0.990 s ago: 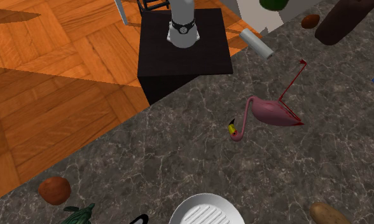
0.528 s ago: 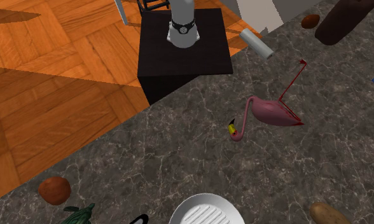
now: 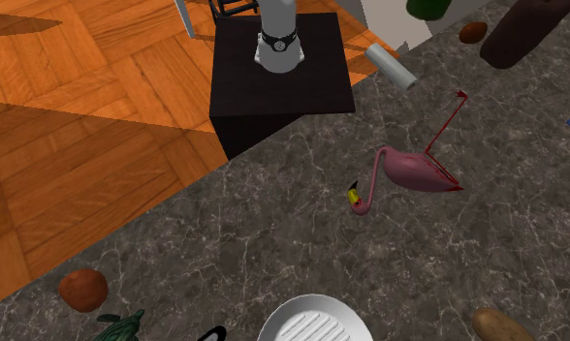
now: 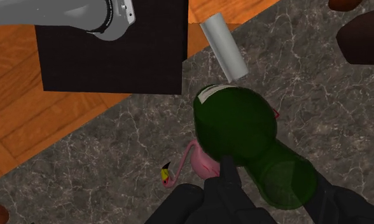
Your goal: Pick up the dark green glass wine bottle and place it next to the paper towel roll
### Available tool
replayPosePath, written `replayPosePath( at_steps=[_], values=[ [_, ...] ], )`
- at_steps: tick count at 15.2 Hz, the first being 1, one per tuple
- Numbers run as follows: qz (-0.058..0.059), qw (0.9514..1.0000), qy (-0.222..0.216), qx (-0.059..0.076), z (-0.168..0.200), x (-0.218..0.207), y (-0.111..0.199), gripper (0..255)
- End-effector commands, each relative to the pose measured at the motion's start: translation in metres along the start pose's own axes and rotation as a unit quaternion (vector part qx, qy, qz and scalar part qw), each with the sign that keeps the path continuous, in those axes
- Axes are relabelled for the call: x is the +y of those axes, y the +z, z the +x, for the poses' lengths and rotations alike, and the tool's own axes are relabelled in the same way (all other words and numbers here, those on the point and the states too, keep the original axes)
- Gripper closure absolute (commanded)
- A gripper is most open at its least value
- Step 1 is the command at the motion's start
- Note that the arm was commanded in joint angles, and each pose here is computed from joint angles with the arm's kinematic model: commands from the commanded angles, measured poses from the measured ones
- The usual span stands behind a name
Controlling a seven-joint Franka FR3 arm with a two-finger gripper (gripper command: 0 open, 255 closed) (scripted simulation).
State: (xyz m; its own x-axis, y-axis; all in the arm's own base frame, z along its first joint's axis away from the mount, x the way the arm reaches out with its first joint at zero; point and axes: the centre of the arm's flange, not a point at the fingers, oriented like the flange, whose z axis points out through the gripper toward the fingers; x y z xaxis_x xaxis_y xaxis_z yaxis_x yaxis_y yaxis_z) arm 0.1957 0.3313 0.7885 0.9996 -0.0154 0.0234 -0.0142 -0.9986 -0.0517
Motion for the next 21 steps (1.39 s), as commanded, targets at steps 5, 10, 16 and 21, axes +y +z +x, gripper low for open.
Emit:
replayPosePath(
  at_steps=[5,10,16,21],
  values=[
    [0.000,1.0000,0.000,0.000,-0.001,0.002,0.031,255],
    [0.000,1.0000,0.000,0.000,-0.002,0.004,0.057,255],
    [0.000,1.0000,0.000,0.000,-0.003,0.005,0.089,255],
    [0.000,1.0000,0.000,0.000,-0.003,0.007,0.115,255]
  ],
)
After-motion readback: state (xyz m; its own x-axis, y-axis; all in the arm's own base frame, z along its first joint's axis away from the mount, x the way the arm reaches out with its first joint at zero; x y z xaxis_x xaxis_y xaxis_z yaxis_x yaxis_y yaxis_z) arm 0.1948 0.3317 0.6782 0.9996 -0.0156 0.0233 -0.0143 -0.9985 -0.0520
